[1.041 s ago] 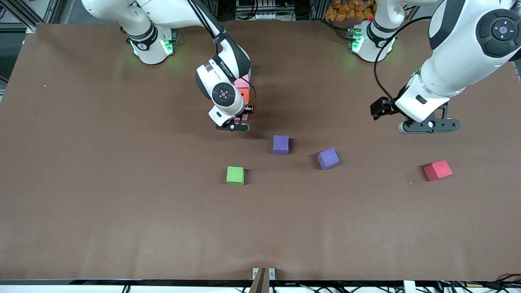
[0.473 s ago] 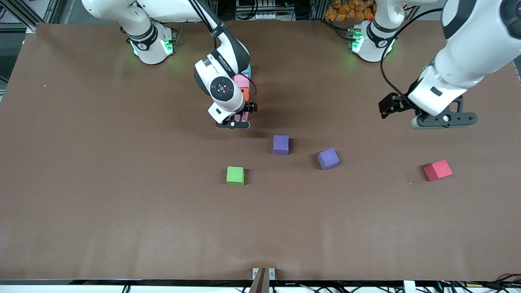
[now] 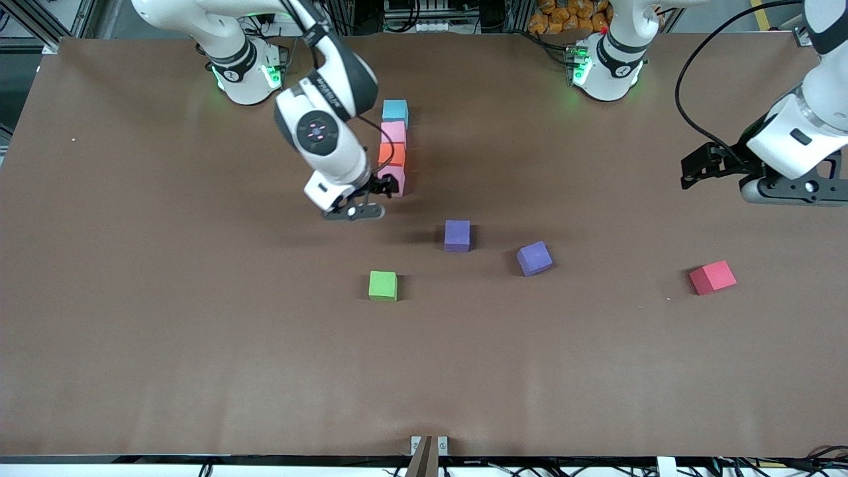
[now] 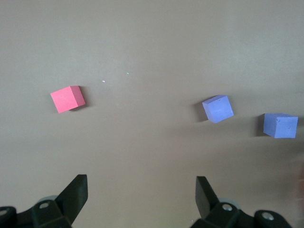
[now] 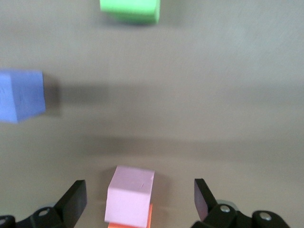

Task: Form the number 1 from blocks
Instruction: 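Grasp the green cube with the right gripper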

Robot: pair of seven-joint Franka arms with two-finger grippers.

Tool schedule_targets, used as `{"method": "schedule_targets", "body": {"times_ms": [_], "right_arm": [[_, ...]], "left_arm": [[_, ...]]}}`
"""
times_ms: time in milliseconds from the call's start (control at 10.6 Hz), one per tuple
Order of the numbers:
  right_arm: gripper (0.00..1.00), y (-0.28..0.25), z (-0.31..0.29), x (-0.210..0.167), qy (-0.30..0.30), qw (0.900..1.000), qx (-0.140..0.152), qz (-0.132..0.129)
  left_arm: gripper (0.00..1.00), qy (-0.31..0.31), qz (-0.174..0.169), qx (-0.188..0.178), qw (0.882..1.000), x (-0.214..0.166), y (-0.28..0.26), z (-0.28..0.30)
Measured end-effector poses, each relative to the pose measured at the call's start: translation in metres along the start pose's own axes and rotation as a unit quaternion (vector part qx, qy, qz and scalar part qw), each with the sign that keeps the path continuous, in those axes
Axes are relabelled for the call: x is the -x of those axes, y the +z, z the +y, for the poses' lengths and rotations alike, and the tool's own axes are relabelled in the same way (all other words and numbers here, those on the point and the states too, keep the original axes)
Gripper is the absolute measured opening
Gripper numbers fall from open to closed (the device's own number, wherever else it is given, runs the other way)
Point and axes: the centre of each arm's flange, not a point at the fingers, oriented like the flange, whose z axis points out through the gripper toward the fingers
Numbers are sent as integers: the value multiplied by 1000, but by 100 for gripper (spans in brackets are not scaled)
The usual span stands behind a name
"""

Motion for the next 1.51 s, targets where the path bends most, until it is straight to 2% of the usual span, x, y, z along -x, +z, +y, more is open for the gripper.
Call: {"method": "schedule_targets", "body": {"times_ms": [284,473,662,852,1041,1514], "right_arm": [[100,-3,12,-69,41,999,-14,27],[100,21,6,-114,72,996,-14,44],[100,48,7,-139,84,994,-19,64],[100,55,4,-153,84,993,-24,84],[100,53,-2,-156,80,992,-27,91],[100,78,-20,-146,64,994,-15,81]], "left_arm": [[100,-6,-1,0,1000,0,0,-8],[100,-5,-1,0,1000,0,1,-7],[100,-3,-2,0,1000,-1,1,-5],[100,-2,-2,0,1000,-1,1,-4],[100,-3,-1,0,1000,-1,1,-4],[100,-3,0,0,1000,0,0,-5]]}}
